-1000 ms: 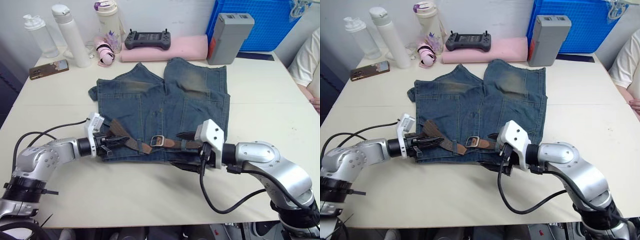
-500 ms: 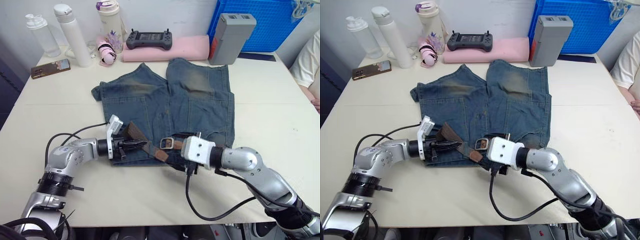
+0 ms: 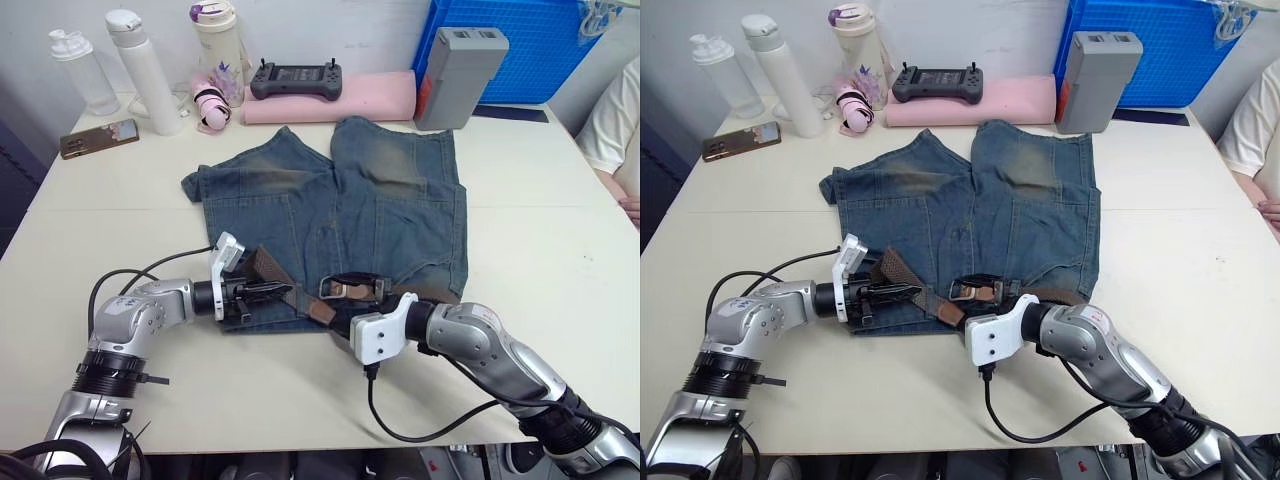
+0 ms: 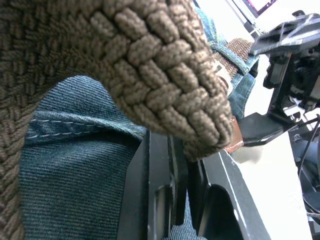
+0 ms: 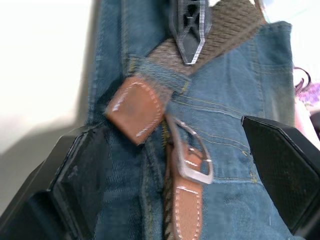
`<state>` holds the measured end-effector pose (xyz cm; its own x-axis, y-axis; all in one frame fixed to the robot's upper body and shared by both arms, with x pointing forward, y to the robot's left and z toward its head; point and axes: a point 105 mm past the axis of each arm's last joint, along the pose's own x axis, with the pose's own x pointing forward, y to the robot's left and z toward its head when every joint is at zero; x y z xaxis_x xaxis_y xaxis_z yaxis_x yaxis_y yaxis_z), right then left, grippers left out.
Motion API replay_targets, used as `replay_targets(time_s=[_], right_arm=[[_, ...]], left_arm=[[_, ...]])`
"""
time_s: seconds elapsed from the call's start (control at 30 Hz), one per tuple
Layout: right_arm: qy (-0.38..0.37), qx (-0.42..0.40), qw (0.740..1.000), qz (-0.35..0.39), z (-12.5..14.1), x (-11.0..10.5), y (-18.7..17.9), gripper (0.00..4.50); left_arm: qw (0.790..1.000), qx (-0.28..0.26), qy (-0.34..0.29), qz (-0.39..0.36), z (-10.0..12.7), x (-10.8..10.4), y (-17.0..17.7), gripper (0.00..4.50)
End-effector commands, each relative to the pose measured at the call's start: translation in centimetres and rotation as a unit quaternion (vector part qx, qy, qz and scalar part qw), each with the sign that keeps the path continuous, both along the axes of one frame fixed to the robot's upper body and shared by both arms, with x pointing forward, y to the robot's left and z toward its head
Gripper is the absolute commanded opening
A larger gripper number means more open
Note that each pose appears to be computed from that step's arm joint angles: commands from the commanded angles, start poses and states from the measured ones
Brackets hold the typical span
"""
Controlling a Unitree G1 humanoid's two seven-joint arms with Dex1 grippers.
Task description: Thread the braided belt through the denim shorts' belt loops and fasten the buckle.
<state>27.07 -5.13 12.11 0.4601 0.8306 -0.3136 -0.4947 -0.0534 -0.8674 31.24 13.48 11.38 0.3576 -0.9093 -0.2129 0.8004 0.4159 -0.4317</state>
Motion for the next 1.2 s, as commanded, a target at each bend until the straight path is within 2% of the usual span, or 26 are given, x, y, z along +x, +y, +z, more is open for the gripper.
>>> replay_targets(time_s=[0.03,0.07,0.17,0.3,0.33,0.37,0.4,0.63,0.73,0.8,0.9,1.03,1.13,1.17,1.2], right_arm=[[-0.024,0.009,1.000,0.010,0.6,0.0,0.5,4.48],[-0.028,0.010,1.000,0.010,0.7,0.0,0.5,4.48],[-0.030,0.014,0.999,0.015,0.9,-0.1,0.8,3.67],[-0.031,0.017,0.999,0.020,0.9,-0.2,1.3,1.69],[-0.031,0.016,0.999,0.020,0.8,-0.2,1.3,1.08],[-0.028,0.015,0.999,0.020,0.7,-0.2,1.3,0.74],[-0.027,0.015,0.999,0.020,0.7,-0.1,1.3,0.12],[-0.024,0.016,0.999,0.018,0.4,0.0,1.5,0.12],[-0.022,0.020,0.999,0.013,0.5,0.1,1.4,0.00],[-0.022,0.019,1.000,0.010,0.6,0.1,1.2,0.00],[-0.025,0.021,0.999,0.001,0.8,0.3,0.8,0.00],[-0.025,0.027,0.999,-0.009,1.2,0.4,0.2,0.00],[-0.023,0.029,0.999,-0.016,1.3,0.5,-0.1,0.00],[-0.022,0.030,0.999,-0.016,1.3,0.5,-0.2,0.00],[-0.021,0.031,0.999,-0.017,1.3,0.4,-0.2,0.00]], left_arm=[[1.000,0.002,0.004,-0.008,-0.3,-0.6,-0.1,0.00],[1.000,0.002,0.004,-0.008,-0.3,-0.6,-0.1,0.00],[1.000,0.002,0.005,-0.005,-0.3,-0.5,0.0,0.00],[1.000,0.004,0.006,-0.005,-0.4,-0.7,-0.1,0.00],[1.000,0.003,0.006,-0.006,-0.4,-0.7,-0.2,0.00],[1.000,0.002,0.006,-0.006,-0.4,-0.7,-0.2,0.00],[1.000,0.002,0.006,-0.006,-0.4,-0.7,-0.2,0.00],[1.000,-0.018,0.010,0.003,0.1,-0.6,-0.3,0.00],[1.000,-0.023,0.006,-0.012,0.5,-1.5,-0.4,1.18],[1.000,-0.011,-0.003,0.000,0.6,-1.5,-0.2,2.09],[1.000,-0.022,-0.011,0.019,1.6,-2.0,0.5,3.44],[0.999,-0.026,-0.020,0.039,2.4,-4.0,0.9,3.44],[0.999,-0.029,-0.016,0.043,2.3,-5.9,0.5,2.59],[0.998,-0.016,-0.017,0.054,1.9,-6.1,0.6,2.13],[0.998,-0.006,-0.018,0.061,1.6,-6.3,0.7,1.93]])
